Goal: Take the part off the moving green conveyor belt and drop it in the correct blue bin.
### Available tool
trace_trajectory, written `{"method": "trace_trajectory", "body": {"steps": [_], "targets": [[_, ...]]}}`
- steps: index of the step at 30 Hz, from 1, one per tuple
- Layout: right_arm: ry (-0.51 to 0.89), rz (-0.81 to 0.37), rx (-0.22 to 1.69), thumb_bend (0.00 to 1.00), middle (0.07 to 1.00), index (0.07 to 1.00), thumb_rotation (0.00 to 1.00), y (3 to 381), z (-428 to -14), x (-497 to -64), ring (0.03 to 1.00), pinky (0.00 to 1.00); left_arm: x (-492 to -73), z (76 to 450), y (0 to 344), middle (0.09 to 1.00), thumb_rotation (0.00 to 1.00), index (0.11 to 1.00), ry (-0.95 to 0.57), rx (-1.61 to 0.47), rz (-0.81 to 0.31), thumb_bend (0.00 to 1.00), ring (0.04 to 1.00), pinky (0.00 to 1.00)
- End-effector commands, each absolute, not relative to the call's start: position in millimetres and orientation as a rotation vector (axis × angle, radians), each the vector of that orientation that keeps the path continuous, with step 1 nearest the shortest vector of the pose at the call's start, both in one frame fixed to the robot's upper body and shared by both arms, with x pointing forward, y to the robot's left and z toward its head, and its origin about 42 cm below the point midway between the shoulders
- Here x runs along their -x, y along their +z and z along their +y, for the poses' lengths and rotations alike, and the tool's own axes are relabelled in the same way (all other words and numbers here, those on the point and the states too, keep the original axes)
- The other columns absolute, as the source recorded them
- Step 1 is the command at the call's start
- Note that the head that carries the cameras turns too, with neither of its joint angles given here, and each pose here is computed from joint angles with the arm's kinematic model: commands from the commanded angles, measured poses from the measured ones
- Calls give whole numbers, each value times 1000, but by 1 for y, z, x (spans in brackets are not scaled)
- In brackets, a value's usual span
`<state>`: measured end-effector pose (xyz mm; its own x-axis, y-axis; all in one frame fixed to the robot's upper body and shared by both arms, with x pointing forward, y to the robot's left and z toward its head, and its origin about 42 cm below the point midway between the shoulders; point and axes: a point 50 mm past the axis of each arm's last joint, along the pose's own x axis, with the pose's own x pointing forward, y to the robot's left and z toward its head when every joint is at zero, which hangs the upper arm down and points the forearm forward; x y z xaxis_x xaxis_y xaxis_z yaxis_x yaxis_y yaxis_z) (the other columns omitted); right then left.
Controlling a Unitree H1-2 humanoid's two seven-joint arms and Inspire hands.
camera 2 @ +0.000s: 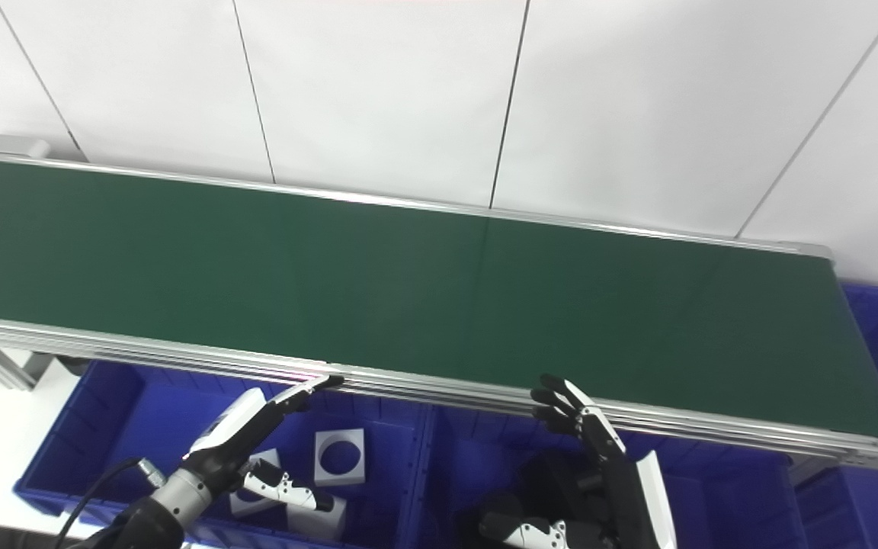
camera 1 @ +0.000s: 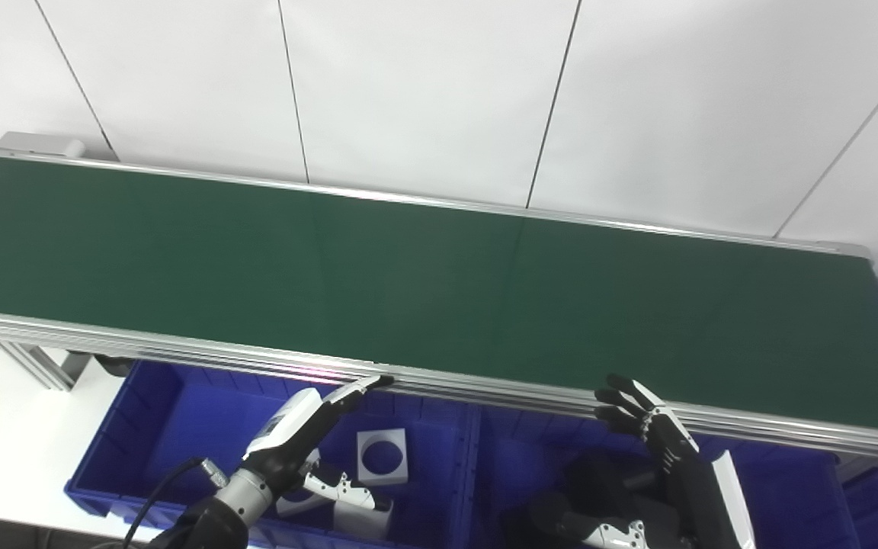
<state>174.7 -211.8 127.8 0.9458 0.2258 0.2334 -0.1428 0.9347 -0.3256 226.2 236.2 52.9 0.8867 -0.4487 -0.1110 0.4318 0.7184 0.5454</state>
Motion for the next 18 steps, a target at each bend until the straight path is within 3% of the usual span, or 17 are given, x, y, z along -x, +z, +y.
{"method": "trace_trajectory", "body": {"steps": [1, 5, 12, 18], "targets": [[183, -326, 306, 911, 788, 834, 314, 136, -208, -175, 739, 711, -229, 234, 72, 969, 229, 911, -518, -520, -138, 937, 961, 883], [182, -304, 299, 923, 783, 832, 303, 134, -206, -175, 737, 698, -226, 229, 85, 940, 268, 891, -545, -424, -172, 981, 958, 927], [172, -279, 277, 941, 780, 826, 285, 126, -202, -174, 727, 660, -217, 222, 95, 921, 221, 870, -588, -237, -195, 1000, 909, 845], [174, -248, 287, 945, 780, 837, 321, 123, -198, -173, 726, 653, -212, 222, 103, 903, 239, 865, -598, -210, -204, 1000, 879, 830]]}}
